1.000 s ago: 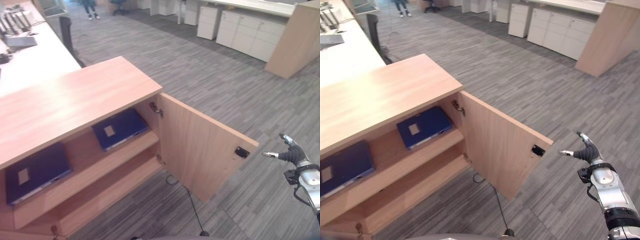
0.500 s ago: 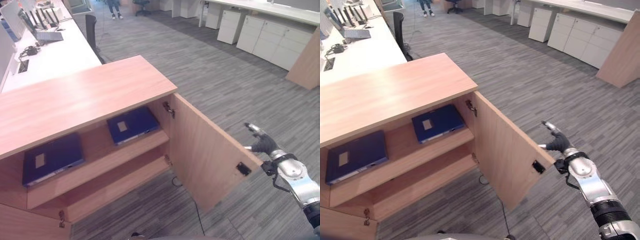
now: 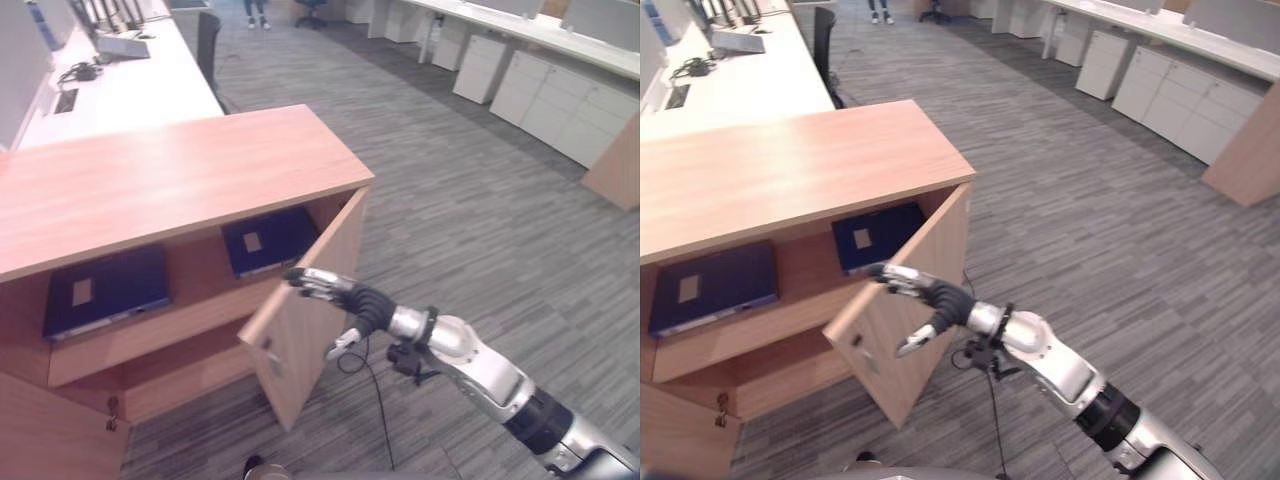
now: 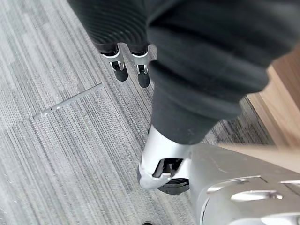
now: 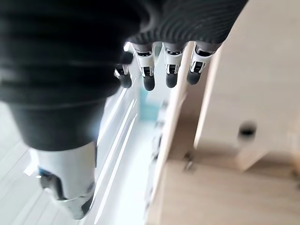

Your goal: Put the empty folder in the office cabinet

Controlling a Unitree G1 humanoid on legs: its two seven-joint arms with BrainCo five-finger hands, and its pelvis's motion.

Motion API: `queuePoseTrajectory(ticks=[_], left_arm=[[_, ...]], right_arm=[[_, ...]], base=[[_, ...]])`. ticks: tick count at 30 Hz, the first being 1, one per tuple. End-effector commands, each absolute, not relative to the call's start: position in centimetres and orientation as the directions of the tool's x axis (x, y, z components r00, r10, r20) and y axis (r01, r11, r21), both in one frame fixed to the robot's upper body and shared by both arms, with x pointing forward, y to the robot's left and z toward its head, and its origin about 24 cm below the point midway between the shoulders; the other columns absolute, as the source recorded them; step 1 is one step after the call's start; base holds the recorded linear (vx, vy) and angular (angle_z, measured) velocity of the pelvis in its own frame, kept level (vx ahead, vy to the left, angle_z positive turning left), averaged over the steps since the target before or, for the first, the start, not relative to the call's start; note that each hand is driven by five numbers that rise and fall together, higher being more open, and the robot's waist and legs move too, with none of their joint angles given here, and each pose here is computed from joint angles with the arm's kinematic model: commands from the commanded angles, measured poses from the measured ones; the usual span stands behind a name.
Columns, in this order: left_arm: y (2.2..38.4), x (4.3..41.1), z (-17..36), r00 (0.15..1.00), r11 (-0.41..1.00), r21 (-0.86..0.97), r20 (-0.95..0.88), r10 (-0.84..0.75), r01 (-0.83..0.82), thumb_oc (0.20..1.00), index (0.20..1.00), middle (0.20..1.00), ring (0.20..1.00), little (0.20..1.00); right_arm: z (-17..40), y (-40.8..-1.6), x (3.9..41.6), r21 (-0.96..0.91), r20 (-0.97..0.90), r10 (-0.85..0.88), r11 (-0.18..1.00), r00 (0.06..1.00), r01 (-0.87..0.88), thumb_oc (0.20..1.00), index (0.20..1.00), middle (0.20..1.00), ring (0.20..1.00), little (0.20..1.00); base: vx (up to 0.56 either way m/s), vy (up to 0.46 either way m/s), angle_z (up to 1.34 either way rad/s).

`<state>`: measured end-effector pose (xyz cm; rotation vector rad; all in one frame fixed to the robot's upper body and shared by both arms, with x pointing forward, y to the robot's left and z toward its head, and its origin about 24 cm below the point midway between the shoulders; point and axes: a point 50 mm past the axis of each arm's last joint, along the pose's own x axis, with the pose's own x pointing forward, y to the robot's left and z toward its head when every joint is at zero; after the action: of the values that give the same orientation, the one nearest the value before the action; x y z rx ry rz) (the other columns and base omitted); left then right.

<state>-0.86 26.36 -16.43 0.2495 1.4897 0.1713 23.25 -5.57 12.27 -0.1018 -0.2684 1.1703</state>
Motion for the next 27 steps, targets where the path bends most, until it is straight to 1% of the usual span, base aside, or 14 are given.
queuePoseTrajectory(ticks=[1,2,3,4,6,7,11,15,17,18,22,24,25,27], left_arm=[[28.9,-0.3,-15.6,0.081,0.938,0.346,-0.936,0.342,0.040,1.000,1.000,1.000,1.000,1.000],[29.1,-0.2,-15.5,0.085,0.935,0.352,-0.934,0.348,0.040,1.000,1.000,1.000,1.000,1.000],[29.6,1.0,-15.3,0.123,0.927,0.372,-0.923,0.363,0.054,1.000,1.000,1.000,1.000,1.000],[29.6,1.0,-15.3,0.123,0.927,0.372,-0.923,0.364,0.054,1.000,1.000,1.000,1.000,1.000],[29.8,2.0,-15.2,0.155,0.922,0.379,-0.918,0.365,0.074,1.000,1.000,1.000,1.000,1.000],[29.7,2.5,-15.2,0.173,0.919,0.383,-0.916,0.363,0.098,1.000,1.000,1.000,1.000,1.000],[29.6,2.7,-15.2,0.180,0.916,0.383,-0.916,0.359,0.119,1.000,1.000,1.000,1.000,1.000],[29.0,2.7,-15.4,0.181,0.919,0.363,-0.925,0.335,0.153,1.000,1.000,1.000,1.000,1.000],[28.7,2.2,-15.6,0.169,0.923,0.352,-0.930,0.326,0.154,1.000,1.000,1.000,1.000,1.000],[28.7,2.2,-15.6,0.169,0.923,0.352,-0.930,0.326,0.154,1.000,1.000,1.000,1.000,1.000],[28.3,2.3,-15.7,0.172,0.925,0.338,-0.935,0.309,0.172,1.000,1.000,1.000,1.000,1.000],[28.0,2.3,-15.8,0.172,0.926,0.325,-0.940,0.294,0.193,1.000,1.000,1.000,1.000,1.000],[27.4,2.6,-16.0,0.182,0.926,0.311,-0.944,0.275,0.215,1.000,1.000,1.000,1.000,1.000],[27.0,2.9,-16.1,0.191,0.926,0.303,-0.946,0.263,0.226,1.000,1.000,1.000,1.000,1.000]], right_arm=[[14.7,-5.0,23.4,-0.249,0.273,0.913,0.373,0.304,-0.894,1.000,1.000,1.000,1.000,1.000],[14.8,-4.9,23.4,-0.267,0.264,0.919,0.362,0.294,-0.893,1.000,1.000,1.000,1.000,1.000],[14.8,-5.3,23.5,-0.303,0.243,0.924,0.361,0.295,-0.882,1.000,1.000,1.000,1.000,1.000],[14.8,-5.3,23.5,-0.303,0.243,0.924,0.361,0.295,-0.882,1.000,1.000,1.000,1.000,1.000],[14.6,-5.7,23.8,-0.317,0.233,0.918,0.385,0.322,-0.867,1.000,1.000,1.000,1.000,1.000],[14.3,-6.1,24.2,-0.350,0.211,0.912,0.406,0.351,-0.844,1.000,1.000,1.000,1.000,1.000],[13.8,-6.9,24.7,-0.392,0.169,0.904,0.427,0.392,-0.815,1.000,1.000,1.000,1.000,1.000],[12.0,-8.2,25.6,-0.437,0.067,0.878,0.452,0.473,-0.777,1.000,1.000,1.000,1.000,1.000],[10.1,-8.7,25.9,-0.459,-0.019,0.858,0.449,0.514,-0.766,1.000,1.000,1.000,1.000,1.000],[10.0,-8.7,25.9,-0.460,-0.019,0.857,0.449,0.515,-0.766,1.000,1.000,1.000,1.000,1.000],[6.2,-9.5,26.5,-0.481,-0.181,0.796,0.441,0.578,-0.758,1.000,1.000,1.000,1.000,1.000],[3.9,-10.2,26.8,-0.485,-0.267,0.740,0.450,0.617,-0.750,1.000,1.000,1.000,1.000,1.000],[0.8,-11.0,26.8,-0.487,-0.370,0.661,0.460,0.653,-0.742,1.000,1.000,1.000,1.000,1.000],[-2.1,-11.6,26.5,-0.482,-0.472,0.574,0.467,0.669,-0.741,1.000,1.000,1.000,1.000,1.000]], base=[[-0.01,-0.001,0.13],[-0.08,-0.041,0.21],[-0.08,-0.039,0.27],[-0.05,-0.070,0.44],[-0.03,-0.042,0.90],[-0.08,0.001,1.04],[0.01,0.065,1.45],[0.05,0.124,0.64],[0.08,0.167,1.06],[0.05,0.167,0.77],[0.05,0.191,0.44],[0.07,0.273,0.49],[0.09,0.294,0.46],[0.09,0.231,0.49]])
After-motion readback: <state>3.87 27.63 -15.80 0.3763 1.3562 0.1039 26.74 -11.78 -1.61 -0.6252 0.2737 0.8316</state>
